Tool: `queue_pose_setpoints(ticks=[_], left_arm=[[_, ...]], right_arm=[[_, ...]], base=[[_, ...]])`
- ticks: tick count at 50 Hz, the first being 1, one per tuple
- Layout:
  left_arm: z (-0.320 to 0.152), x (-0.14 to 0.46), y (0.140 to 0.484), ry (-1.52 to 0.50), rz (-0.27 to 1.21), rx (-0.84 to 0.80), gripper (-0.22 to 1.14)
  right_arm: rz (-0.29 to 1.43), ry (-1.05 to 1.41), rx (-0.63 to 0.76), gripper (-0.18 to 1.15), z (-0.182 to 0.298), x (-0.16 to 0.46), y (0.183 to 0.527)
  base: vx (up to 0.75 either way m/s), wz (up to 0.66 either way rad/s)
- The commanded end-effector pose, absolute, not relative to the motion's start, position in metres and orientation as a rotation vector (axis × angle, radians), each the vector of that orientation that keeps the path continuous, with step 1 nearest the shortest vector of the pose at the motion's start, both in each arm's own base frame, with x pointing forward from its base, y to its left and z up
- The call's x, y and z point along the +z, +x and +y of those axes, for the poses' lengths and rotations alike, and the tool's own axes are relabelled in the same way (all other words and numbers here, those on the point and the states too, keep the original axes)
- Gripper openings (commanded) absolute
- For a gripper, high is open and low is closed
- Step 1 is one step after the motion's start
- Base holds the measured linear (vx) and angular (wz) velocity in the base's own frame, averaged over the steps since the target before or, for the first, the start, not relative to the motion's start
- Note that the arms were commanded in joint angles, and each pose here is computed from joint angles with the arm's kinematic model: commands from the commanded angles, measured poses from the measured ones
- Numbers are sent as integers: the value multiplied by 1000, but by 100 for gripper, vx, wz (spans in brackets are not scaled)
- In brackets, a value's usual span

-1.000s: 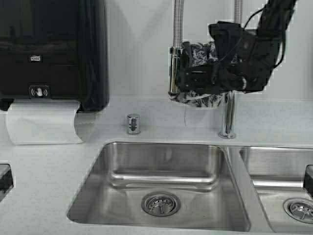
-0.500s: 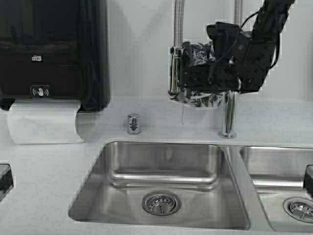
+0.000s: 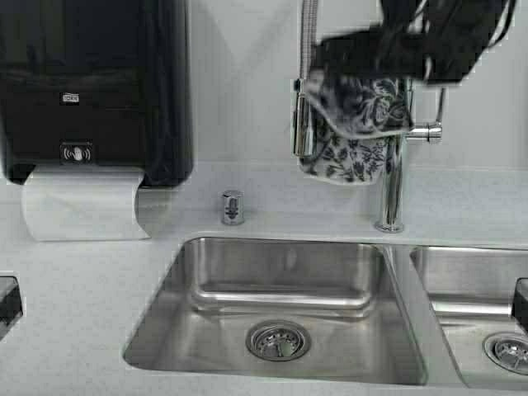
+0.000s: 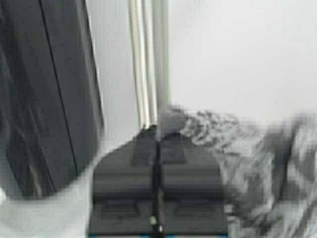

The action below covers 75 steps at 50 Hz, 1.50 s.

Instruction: Get the cloth and wipe up the spill under the wine glass

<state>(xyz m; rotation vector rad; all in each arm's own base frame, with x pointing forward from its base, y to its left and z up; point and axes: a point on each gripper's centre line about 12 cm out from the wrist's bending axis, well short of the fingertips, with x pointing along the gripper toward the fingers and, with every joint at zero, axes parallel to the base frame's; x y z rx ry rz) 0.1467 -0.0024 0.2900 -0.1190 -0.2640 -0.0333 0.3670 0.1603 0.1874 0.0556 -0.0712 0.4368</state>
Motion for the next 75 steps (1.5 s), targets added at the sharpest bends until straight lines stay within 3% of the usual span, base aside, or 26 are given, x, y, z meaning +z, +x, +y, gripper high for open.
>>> queue_pose_setpoints(ticks=[1,18,36,75], left_arm=[[-2,287,148,-122,-229,-31,2],[-2,282,135,-114,-230,-28,2],[-2,272,130,-117,-134,-20,2],[-10,274,122,-84,-138,-87,2]], right_arm=[[-201,71,446,7,157,252,355],[-328,65,494,7,155,344,310],[-358,-41,455,7,139,350,283],[-309,-125,283,7,126,332,280]], base=[[-1,1],[0,1],[-1,8],[-1,24]])
